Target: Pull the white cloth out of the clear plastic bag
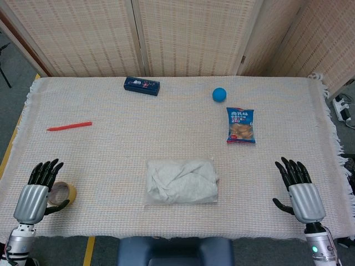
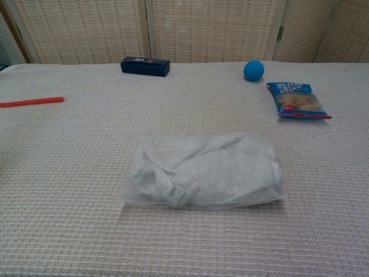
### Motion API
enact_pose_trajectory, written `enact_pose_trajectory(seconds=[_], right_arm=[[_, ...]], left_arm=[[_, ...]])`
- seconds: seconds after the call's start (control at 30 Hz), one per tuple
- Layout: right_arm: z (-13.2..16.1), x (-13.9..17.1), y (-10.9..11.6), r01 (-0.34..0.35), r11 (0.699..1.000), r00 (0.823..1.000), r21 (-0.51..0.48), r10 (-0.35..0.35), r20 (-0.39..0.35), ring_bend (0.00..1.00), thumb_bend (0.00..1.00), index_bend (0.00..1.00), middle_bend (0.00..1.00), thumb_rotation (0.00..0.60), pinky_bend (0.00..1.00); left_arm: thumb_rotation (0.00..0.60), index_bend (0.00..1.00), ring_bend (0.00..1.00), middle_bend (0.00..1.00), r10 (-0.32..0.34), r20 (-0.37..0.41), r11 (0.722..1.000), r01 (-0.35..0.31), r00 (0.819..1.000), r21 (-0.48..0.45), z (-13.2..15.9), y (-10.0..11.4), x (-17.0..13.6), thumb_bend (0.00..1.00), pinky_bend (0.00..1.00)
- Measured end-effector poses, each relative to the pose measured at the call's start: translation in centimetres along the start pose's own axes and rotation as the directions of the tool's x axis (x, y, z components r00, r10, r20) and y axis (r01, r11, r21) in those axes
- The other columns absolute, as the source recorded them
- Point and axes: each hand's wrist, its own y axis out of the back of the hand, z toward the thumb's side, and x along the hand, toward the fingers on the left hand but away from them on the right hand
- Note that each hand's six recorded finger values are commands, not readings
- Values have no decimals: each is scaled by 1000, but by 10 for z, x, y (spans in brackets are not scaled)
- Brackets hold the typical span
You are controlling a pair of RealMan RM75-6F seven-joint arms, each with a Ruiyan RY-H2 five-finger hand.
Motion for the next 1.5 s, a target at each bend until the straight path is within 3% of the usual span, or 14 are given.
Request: enact_pose_trajectory(seconds=[0.27, 0.53, 0.77, 1.0, 1.3, 1.5], right_arm=[[0, 2, 2, 5, 1000, 1000, -1, -5, -5, 0, 105, 0, 0, 600, 0], [0, 4, 4, 8, 1000, 1000, -9, -8, -2, 0, 107, 0, 0, 600, 0], [5, -1, -2, -5, 1000, 1000, -8, 4, -15, 0, 106, 0, 0, 600, 0], [6, -7, -10, -28, 1000, 1000, 0, 28, -10, 0, 106, 0, 0, 600, 0], [5, -10, -13, -41, 999, 999, -2, 41, -6, 0, 106, 0, 0, 600, 0], [3, -13, -15, -49, 999, 999, -3, 49, -1, 0, 105, 0, 0, 600, 0]], left_arm=[[600, 96, 0, 86, -7, 25, 1000, 7, 1000, -9, 7, -1, -1, 77, 66], [600, 96, 0, 106, -47, 122, 999, 50, 991, -21, 32, -14, -7, 77, 70], [600, 104, 5, 144, -106, 251, 994, 109, 962, 1, 72, -28, -6, 60, 105], [600, 150, 63, 205, -105, 335, 993, 116, 936, -14, 114, -34, 5, 52, 184], [600, 213, 113, 265, -122, 393, 982, 168, 911, -85, 153, -50, 13, 51, 201], [600, 284, 189, 343, -120, 408, 971, 192, 905, -142, 176, -59, 17, 66, 269]])
